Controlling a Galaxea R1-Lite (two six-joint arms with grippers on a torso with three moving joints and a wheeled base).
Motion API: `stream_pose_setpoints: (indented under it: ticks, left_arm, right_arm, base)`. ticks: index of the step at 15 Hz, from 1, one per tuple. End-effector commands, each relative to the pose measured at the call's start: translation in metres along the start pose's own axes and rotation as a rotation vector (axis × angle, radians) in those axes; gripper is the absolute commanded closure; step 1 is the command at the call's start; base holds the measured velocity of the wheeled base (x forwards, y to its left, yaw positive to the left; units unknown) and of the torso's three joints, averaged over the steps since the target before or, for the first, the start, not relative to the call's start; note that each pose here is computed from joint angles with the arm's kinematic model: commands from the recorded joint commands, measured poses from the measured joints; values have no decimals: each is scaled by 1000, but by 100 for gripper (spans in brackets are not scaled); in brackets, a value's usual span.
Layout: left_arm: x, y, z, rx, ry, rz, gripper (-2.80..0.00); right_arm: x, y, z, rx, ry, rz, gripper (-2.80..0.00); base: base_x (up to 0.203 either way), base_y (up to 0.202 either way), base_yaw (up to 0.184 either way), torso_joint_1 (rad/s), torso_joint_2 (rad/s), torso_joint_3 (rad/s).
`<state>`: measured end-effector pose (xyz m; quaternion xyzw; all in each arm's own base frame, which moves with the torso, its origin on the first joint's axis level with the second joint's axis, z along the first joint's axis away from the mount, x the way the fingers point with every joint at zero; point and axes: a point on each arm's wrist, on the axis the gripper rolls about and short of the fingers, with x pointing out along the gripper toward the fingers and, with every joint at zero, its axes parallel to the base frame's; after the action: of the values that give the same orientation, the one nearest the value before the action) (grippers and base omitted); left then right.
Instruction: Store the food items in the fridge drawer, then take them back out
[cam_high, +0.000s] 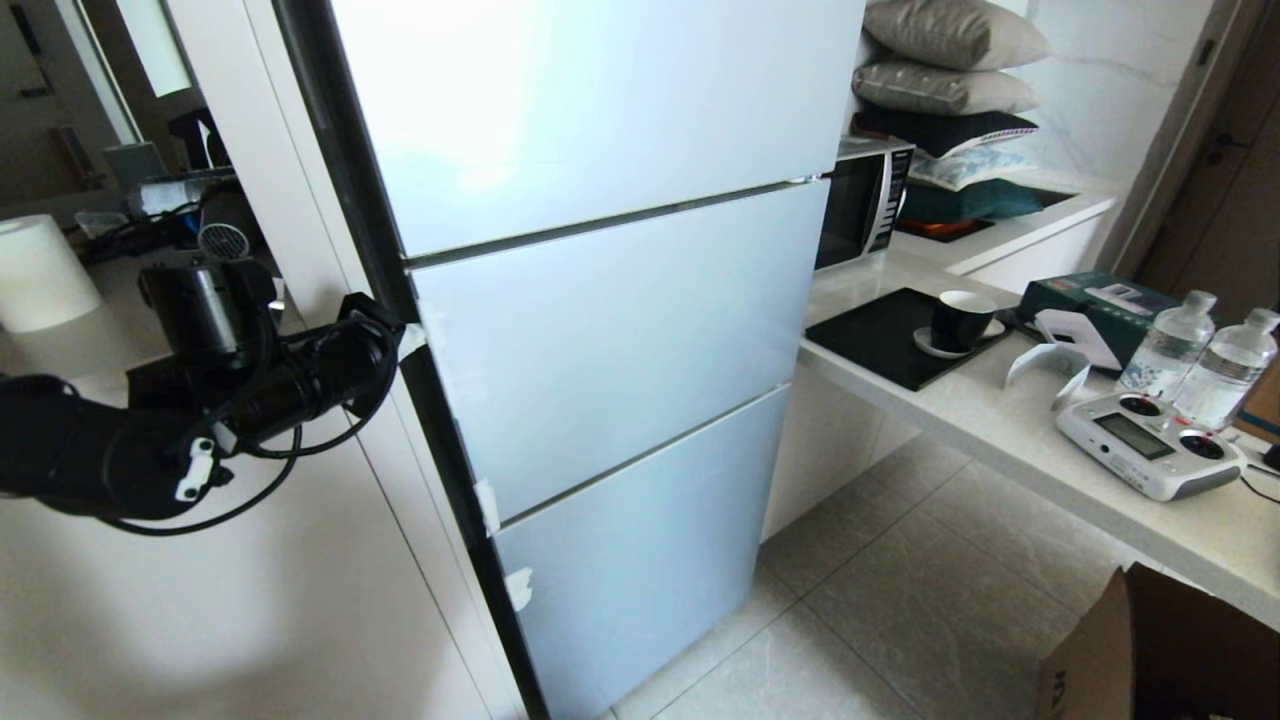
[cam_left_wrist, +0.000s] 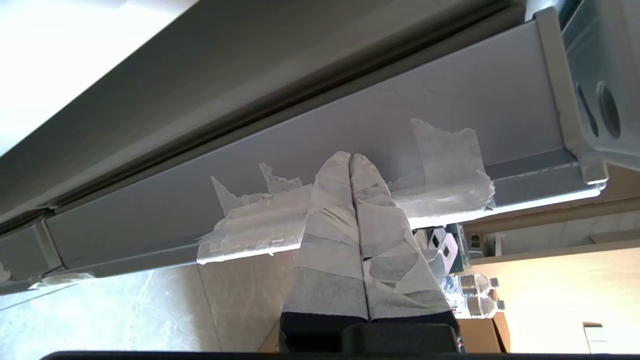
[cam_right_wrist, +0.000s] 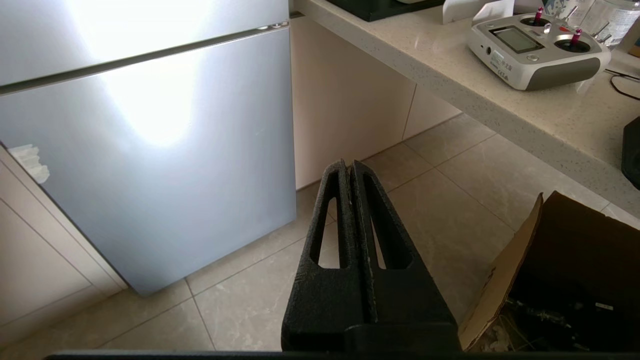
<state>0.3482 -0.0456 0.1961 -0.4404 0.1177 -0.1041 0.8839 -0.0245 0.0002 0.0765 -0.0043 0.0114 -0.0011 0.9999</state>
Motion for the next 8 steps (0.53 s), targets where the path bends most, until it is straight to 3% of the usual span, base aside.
stream_pose_setpoints:
  ticks: [1,8]
  left_arm:
    - [-1,-4,-5,-3,20,-14,0]
    - [-12,-7,-23,-2,73,-12,0]
  right_arm:
    - [0,0,0,-1,0,0,0]
    - [0,0,0,-1,0,-1,0]
  base:
    - [0,0,0,0,0,0]
    - [0,0,0,0,0,0]
